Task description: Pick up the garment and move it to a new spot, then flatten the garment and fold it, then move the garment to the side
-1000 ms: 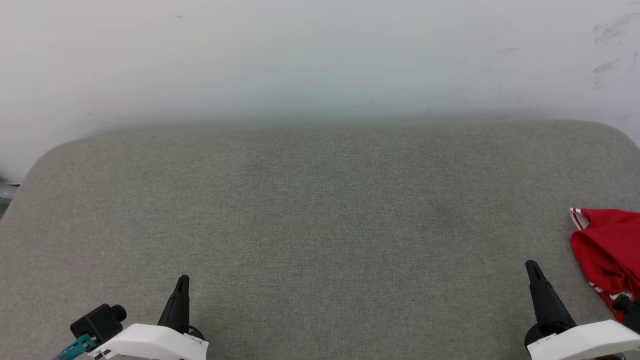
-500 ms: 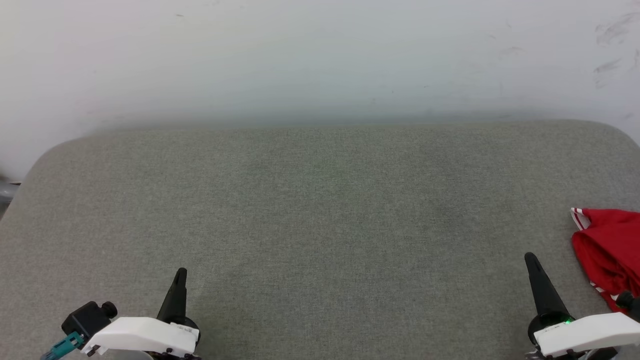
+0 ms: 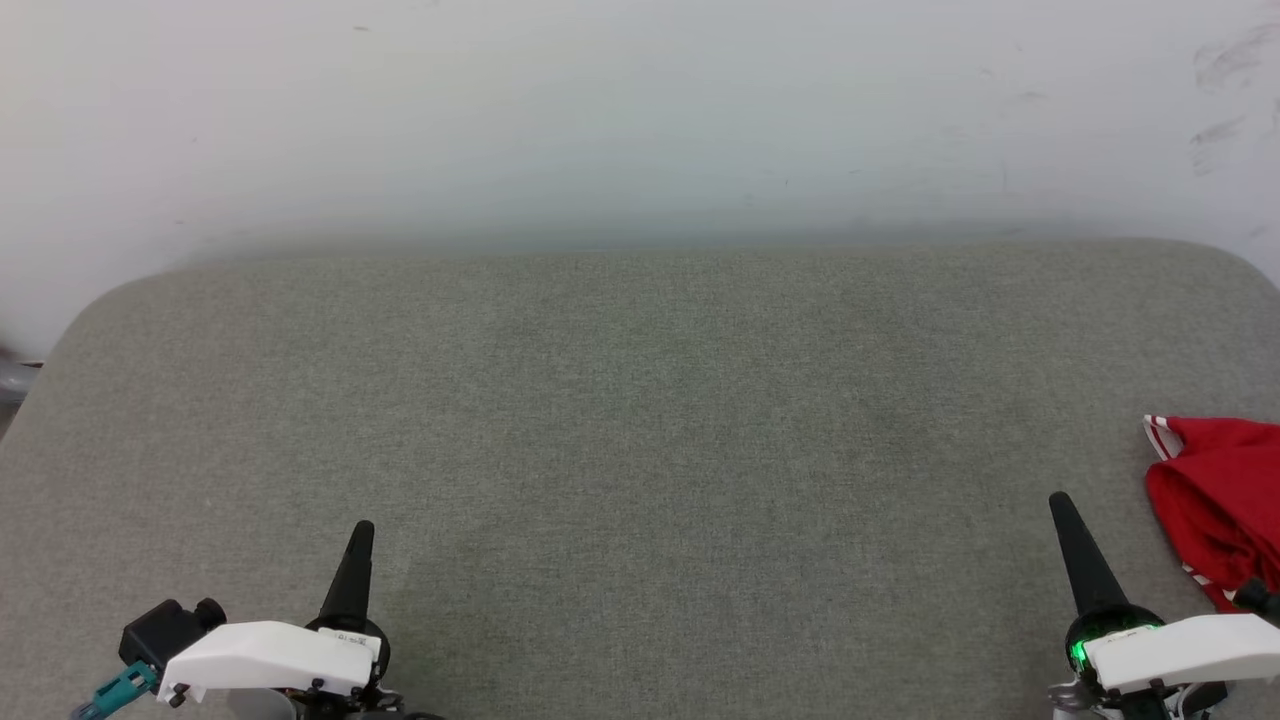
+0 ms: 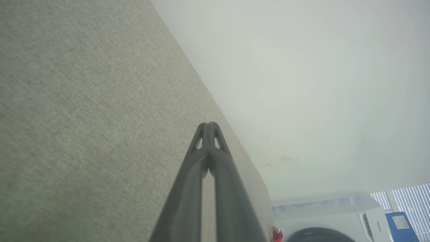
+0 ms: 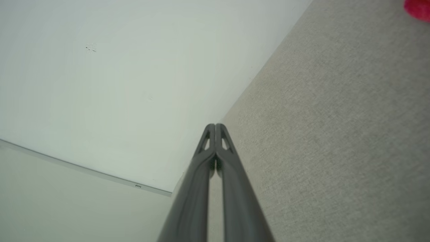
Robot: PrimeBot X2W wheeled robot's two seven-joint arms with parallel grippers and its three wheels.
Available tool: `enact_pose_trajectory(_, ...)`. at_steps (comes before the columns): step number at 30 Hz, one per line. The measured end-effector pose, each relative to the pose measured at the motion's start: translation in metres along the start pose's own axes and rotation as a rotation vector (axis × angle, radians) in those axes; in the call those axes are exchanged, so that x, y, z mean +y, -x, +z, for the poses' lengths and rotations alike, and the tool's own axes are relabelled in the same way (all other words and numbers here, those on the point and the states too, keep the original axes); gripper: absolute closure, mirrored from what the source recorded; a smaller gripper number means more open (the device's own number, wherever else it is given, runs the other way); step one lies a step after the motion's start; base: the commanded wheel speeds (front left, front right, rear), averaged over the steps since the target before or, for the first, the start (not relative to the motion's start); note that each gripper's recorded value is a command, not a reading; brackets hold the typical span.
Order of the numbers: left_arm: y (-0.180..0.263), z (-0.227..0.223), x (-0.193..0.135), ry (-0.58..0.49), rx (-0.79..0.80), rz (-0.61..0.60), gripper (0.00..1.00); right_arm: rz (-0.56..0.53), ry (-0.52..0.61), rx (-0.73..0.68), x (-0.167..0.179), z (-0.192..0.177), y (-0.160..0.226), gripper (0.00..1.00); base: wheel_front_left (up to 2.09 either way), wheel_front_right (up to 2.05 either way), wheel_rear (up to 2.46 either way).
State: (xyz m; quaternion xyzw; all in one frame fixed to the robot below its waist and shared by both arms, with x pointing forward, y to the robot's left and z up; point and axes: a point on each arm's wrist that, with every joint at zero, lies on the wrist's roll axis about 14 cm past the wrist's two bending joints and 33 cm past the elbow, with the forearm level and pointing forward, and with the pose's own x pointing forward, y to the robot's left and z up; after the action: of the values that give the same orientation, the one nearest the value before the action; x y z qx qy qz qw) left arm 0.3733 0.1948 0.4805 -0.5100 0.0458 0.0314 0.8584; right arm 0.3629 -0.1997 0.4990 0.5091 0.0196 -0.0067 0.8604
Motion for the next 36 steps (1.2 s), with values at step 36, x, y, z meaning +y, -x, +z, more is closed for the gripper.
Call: enact_pose_trajectory(36, -0.008, 0.010, -0.012, 0.327, -0.010, -0.057, 1.00, 0.017, -0.327, -0.009, 0.003, 0.002, -0.016, 1.00, 0.00, 0.00, 0.00)
